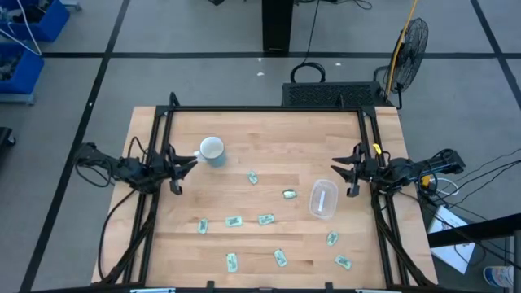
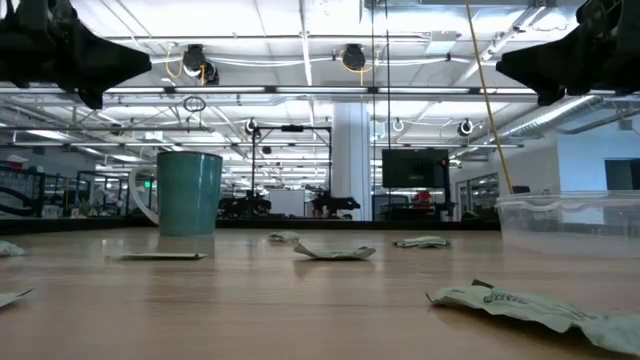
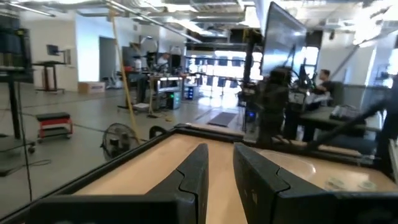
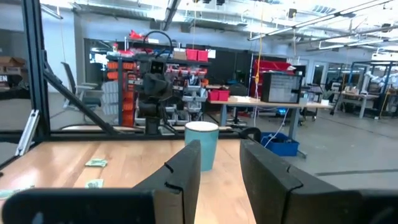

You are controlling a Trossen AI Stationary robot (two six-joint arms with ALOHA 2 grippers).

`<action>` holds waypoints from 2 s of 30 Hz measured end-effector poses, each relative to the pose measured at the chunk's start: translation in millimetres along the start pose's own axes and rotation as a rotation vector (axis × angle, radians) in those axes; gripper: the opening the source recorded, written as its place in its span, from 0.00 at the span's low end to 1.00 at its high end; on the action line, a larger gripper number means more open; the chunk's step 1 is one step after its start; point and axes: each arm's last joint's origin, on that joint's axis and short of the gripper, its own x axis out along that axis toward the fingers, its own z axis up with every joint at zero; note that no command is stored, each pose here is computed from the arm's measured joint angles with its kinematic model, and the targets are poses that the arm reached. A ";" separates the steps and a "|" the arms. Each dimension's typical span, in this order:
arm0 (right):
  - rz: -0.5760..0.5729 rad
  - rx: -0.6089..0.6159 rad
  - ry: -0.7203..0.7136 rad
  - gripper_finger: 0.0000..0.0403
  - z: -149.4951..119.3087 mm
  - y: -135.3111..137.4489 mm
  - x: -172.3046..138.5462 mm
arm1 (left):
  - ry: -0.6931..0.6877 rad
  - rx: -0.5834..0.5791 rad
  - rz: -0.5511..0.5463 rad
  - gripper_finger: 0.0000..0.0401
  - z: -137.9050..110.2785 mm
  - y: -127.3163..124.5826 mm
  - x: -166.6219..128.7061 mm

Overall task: Pick and place Stevia / Truvia into bins
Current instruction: Put the green stevia packet into the container

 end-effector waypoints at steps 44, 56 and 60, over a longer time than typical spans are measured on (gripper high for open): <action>-0.007 -0.239 -0.019 0.26 2.1 -0.4 0.0 | 1.411 0.081 -0.293 0.20 -65.1 -95.3 40.5; -0.013 -0.254 -0.031 0.26 3.5 -0.7 0.0 | 1.431 0.013 -0.339 0.20 -70.6 -101.6 43.2; -0.014 -0.252 -0.033 0.26 3.7 -0.7 0.0 | 1.424 -0.032 -0.352 0.20 -65.9 -102.1 43.2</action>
